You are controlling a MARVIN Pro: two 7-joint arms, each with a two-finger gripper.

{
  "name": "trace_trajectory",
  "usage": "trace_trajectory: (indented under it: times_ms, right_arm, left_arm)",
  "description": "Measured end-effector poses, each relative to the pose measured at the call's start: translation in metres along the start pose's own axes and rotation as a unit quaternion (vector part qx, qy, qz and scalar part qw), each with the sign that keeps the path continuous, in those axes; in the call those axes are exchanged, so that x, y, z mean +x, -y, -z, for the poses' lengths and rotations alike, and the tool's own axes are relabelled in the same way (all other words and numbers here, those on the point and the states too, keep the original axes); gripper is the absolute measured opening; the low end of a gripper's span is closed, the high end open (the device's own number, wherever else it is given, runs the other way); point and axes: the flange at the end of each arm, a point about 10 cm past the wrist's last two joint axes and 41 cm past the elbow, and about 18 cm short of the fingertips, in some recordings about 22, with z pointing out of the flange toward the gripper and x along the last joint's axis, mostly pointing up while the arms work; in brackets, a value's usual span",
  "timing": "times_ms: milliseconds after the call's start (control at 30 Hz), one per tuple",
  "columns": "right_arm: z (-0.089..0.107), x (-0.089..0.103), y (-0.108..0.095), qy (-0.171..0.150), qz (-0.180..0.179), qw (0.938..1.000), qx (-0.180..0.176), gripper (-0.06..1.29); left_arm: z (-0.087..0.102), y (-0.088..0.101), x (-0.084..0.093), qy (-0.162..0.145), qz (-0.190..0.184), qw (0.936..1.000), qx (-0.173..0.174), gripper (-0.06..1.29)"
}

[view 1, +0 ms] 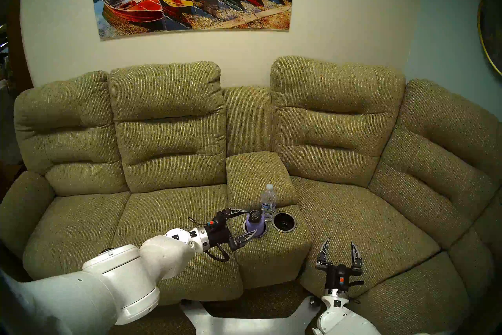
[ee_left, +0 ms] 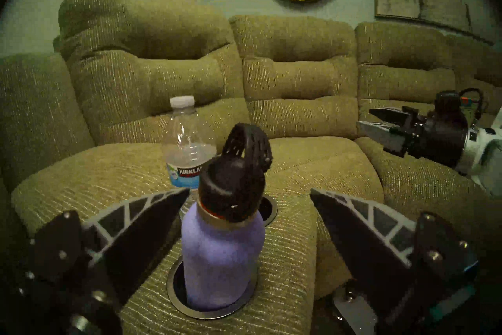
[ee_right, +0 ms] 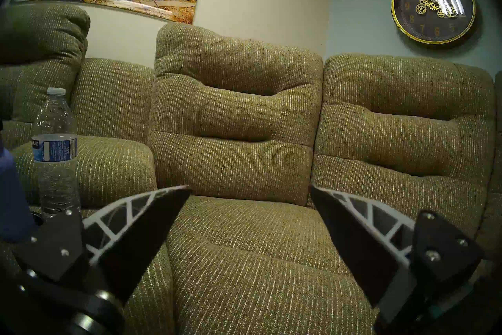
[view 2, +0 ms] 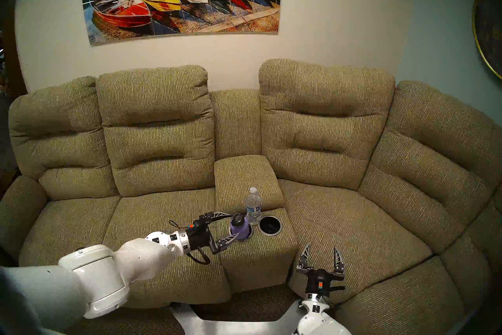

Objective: Put bottles into cup holders

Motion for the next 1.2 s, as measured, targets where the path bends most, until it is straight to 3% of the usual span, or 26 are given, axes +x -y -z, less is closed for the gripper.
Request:
trace_trajectory:
  times_ms: [100, 233, 500, 767, 1200]
  right_arm:
    - [0.000, 0.000, 0.000, 0.000, 0.000, 1.0000, 0.000, 1.22]
    - [0.000, 0.000, 0.000, 0.000, 0.000, 1.0000, 0.000, 1.22]
    - [-0.003, 0.001, 0.002, -0.003, -0.001, 1.0000, 0.004, 1.22]
    - [-0.026, 0.019, 0.036, -0.036, -0.015, 0.9979, 0.052, 1.22]
    - [-0.073, 0.057, 0.105, -0.076, -0.013, 0.9871, 0.140, 1.22]
  left_arm:
    - [0.012, 0.009, 0.004, -0.017, -0.012, 0.9994, 0.028, 1.22]
    - [0.024, 0.013, 0.006, -0.028, -0.019, 0.9987, 0.038, 1.22]
    - [0.042, -0.005, 0.001, -0.037, -0.015, 0.9989, 0.026, 1.22]
    - [0.062, -0.028, -0.003, -0.044, -0.004, 0.9990, 0.005, 1.22]
    - [0.086, -0.049, 0.009, -0.066, 0.007, 0.9977, -0.013, 1.22]
